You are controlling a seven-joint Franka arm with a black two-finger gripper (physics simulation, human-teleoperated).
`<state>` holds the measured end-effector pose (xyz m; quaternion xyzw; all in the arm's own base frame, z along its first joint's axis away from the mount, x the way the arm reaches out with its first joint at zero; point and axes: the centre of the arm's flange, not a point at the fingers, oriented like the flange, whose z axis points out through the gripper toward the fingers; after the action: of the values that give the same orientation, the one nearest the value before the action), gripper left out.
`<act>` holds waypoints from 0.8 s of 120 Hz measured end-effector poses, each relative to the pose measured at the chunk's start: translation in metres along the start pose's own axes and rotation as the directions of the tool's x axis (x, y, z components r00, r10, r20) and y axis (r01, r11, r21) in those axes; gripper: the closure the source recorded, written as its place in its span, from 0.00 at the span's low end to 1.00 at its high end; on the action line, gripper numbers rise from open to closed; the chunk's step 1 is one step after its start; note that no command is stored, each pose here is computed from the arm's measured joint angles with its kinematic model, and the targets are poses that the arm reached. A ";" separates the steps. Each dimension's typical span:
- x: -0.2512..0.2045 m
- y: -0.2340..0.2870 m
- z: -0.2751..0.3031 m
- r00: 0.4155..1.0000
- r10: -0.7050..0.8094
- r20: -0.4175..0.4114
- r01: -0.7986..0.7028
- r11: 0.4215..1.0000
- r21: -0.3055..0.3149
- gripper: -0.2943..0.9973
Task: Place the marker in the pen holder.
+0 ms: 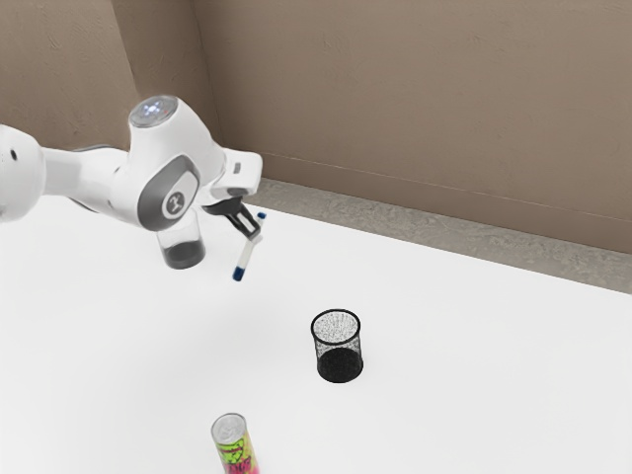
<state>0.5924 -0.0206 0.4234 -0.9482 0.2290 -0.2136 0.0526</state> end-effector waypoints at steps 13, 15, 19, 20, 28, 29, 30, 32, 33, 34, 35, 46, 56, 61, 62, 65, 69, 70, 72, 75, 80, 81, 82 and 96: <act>0.017 0.022 0.003 0.997 0.027 -0.075 -0.026 1.000 0.010 0.84; 0.020 0.025 0.002 0.996 0.031 -0.088 -0.030 0.999 0.011 0.84; 0.025 0.033 -0.001 0.993 0.041 -0.114 -0.040 0.999 0.012 0.84; 0.027 0.036 -0.002 0.992 0.044 -0.121 -0.043 0.999 0.012 0.84; 0.038 0.057 -0.014 0.983 0.070 -0.170 -0.070 0.998 0.009 0.84; 0.039 0.060 -0.014 0.982 0.073 -0.175 -0.073 0.997 0.008 0.84; 0.040 0.063 -0.015 0.981 0.076 -0.180 -0.076 0.997 0.007 0.84; 0.042 0.068 -0.017 0.979 0.081 -0.189 -0.082 0.997 0.005 0.84; 0.043 0.071 -0.017 0.977 0.084 -0.194 -0.085 0.996 0.004 0.84; 0.044 0.073 -0.018 0.976 0.086 -0.198 -0.087 0.996 0.003 0.84; 0.045 0.076 -0.018 0.975 0.088 -0.202 -0.089 0.996 0.002 0.84; 0.044 0.095 -0.016 0.970 0.095 -0.222 -0.100 0.995 -0.009 0.84; 0.041 0.101 -0.014 0.969 0.087 -0.231 -0.093 0.996 -0.014 0.84; 0.041 0.104 -0.013 0.969 0.083 -0.234 -0.090 0.996 -0.017 0.84; 0.041 0.104 -0.013 0.968 0.083 -0.235 -0.090 0.996 -0.018 0.84; 0.041 0.107 -0.012 0.968 0.082 -0.237 -0.089 0.996 -0.020 0.84; 0.042 0.111 -0.012 0.967 0.082 -0.239 -0.091 0.996 -0.024 0.84; 0.042 0.112 -0.012 0.967 0.082 -0.240 -0.091 0.996 -0.025 0.84; 0.042 0.114 -0.011 0.967 0.083 -0.241 -0.092 0.995 -0.026 0.84; 0.043 0.117 -0.011 0.967 0.083 -0.243 -0.092 0.995 -0.029 0.84; 0.044 0.122 -0.011 0.966 0.083 -0.246 -0.094 0.995 -0.033 0.84; 0.044 0.123 -0.011 0.966 0.083 -0.246 -0.094 0.995 -0.035 0.84; 0.043 0.125 -0.010 0.966 0.083 -0.245 -0.095 0.995 -0.036 0.84; 0.040 0.145 -0.006 0.968 0.086 -0.237 -0.102 0.993 -0.059 0.84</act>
<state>0.5626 -0.1674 0.4151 -0.9057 0.2858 -0.3130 0.0018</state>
